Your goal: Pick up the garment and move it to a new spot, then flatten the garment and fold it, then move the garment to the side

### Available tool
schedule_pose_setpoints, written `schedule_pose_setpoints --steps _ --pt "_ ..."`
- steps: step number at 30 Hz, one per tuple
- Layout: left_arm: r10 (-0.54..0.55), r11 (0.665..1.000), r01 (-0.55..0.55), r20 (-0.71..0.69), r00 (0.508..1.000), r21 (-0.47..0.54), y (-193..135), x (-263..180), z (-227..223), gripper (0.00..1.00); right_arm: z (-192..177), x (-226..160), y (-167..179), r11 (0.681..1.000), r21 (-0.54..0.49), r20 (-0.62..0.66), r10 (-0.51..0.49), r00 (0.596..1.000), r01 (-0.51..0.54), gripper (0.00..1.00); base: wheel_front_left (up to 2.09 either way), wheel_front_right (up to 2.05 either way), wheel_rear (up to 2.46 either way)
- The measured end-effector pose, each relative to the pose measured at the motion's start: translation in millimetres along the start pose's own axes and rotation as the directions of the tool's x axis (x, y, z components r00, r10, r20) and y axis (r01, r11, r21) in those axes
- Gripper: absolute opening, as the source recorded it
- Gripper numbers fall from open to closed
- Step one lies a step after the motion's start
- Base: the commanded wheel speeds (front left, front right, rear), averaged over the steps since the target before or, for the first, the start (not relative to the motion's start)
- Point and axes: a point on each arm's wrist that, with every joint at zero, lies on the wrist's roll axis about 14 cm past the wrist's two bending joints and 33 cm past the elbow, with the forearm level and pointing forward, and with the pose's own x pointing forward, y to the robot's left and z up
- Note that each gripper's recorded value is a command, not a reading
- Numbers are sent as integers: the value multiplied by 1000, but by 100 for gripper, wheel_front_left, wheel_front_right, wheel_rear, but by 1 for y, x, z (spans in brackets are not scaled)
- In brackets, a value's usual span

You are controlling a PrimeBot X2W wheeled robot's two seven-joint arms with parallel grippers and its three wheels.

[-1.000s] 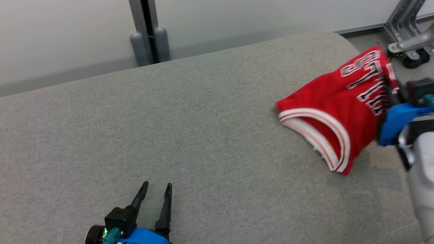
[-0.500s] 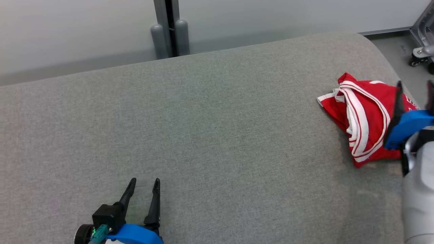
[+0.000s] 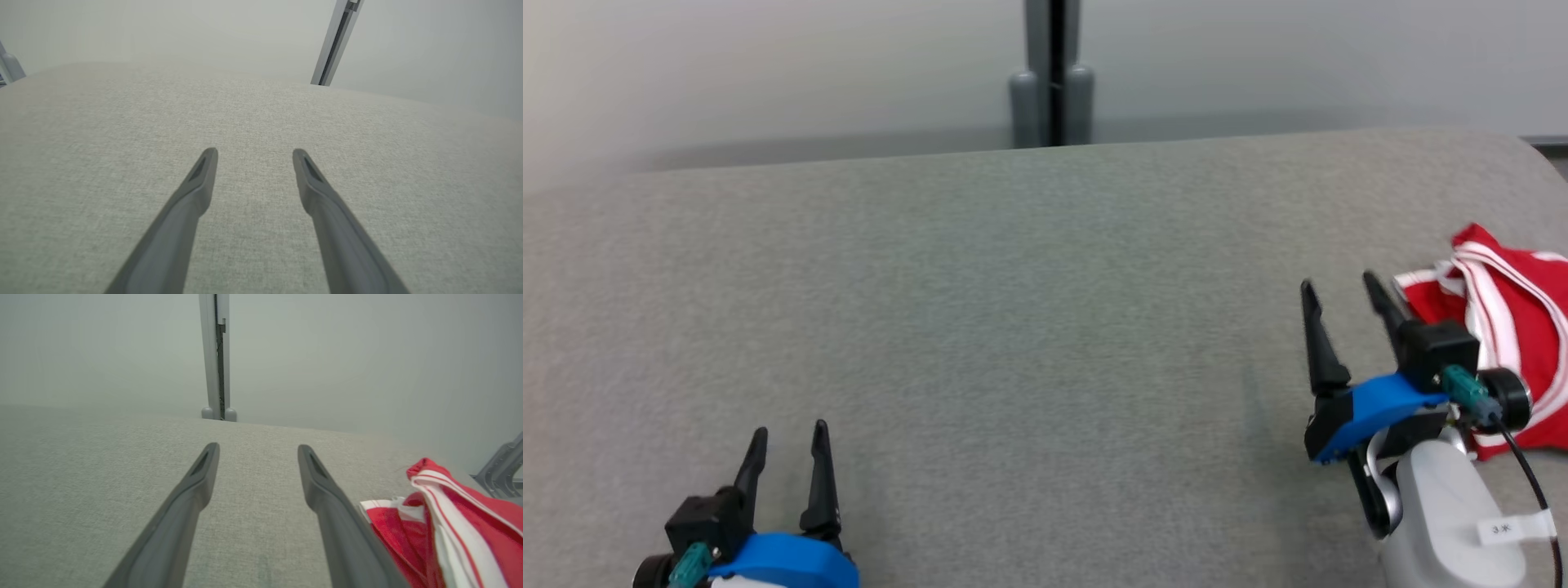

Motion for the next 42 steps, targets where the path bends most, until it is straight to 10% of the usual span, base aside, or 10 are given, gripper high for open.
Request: schedule_pose_setpoints --steps 11,40,41,42 --pt "160 987 -159 29 987 -24 48 -41 5 100 -32 -20 68 982 105 -57 166 985 -159 100 0 0 0" --pt "162 984 -151 122 979 -94 39 -82 21 100 -28 -67 64 972 191 -30 146 989 -138 100 0 0 0" --pt "160 984 -148 125 979 -98 39 -81 22 0 -26 -67 64 972 191 -27 147 989 -139 0 0 0 0" --pt "160 984 -149 122 979 -101 38 -82 21 0 -26 -67 64 972 192 -25 147 989 -139 0 0 0 0"
